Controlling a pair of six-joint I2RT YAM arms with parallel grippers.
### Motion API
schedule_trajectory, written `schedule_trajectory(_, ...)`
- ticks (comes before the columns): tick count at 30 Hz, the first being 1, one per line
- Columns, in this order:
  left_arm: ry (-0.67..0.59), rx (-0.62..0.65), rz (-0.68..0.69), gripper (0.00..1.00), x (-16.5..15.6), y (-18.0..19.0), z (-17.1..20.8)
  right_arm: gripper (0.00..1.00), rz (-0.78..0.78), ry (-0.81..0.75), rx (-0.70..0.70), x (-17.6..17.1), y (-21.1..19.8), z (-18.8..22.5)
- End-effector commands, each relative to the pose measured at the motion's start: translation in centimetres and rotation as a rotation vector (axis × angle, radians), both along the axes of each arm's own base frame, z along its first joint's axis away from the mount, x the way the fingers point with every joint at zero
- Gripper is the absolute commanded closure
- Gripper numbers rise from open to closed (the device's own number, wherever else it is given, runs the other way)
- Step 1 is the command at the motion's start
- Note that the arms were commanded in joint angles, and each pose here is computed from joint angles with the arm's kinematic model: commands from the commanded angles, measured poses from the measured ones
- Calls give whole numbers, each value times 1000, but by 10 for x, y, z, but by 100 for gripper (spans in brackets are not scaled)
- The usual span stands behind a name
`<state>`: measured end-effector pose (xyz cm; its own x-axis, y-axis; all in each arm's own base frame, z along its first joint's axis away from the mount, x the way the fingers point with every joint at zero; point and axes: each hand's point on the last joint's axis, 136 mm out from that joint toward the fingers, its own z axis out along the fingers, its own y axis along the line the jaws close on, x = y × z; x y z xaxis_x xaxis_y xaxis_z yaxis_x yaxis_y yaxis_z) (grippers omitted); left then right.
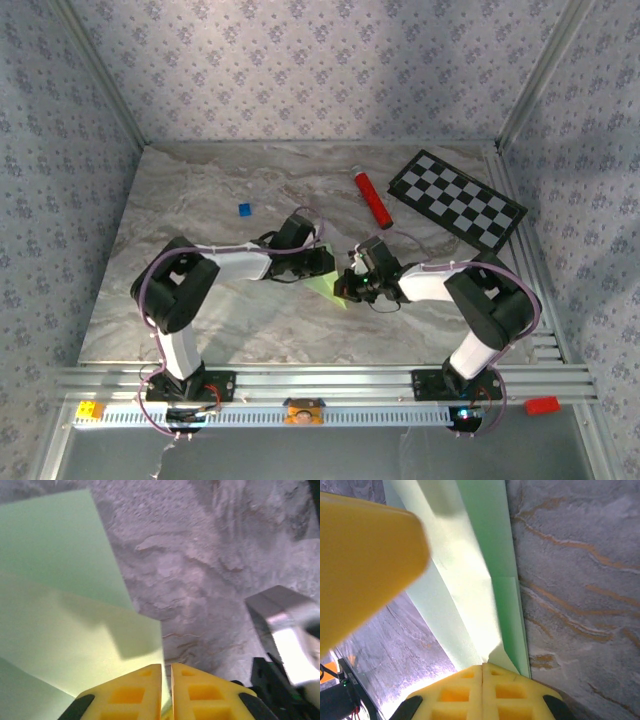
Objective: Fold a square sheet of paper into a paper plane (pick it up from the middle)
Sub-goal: Fourth fold the wing at the center of the table.
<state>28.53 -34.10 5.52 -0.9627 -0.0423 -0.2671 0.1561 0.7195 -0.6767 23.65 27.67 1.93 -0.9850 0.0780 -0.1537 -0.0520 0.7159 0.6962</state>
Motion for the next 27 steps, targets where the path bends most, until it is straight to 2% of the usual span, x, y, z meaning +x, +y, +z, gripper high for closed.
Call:
schedule_trajectory(1,-16,-17,-8,90,-3,2,9,100,-53,114,-113,-18,-26,-33)
schedule_trajectory(6,9,-14,-12,92,-7,2,-5,100,-59,119,-110,-18,-27,-35)
schedule_trajectory(16,44,52,39,93,9,15,-36,100,-53,117,-94,-18,-24,-34)
schedule_trajectory(27,81,92,34,94,1,22,-49,99,9,-4,40,4,6,17)
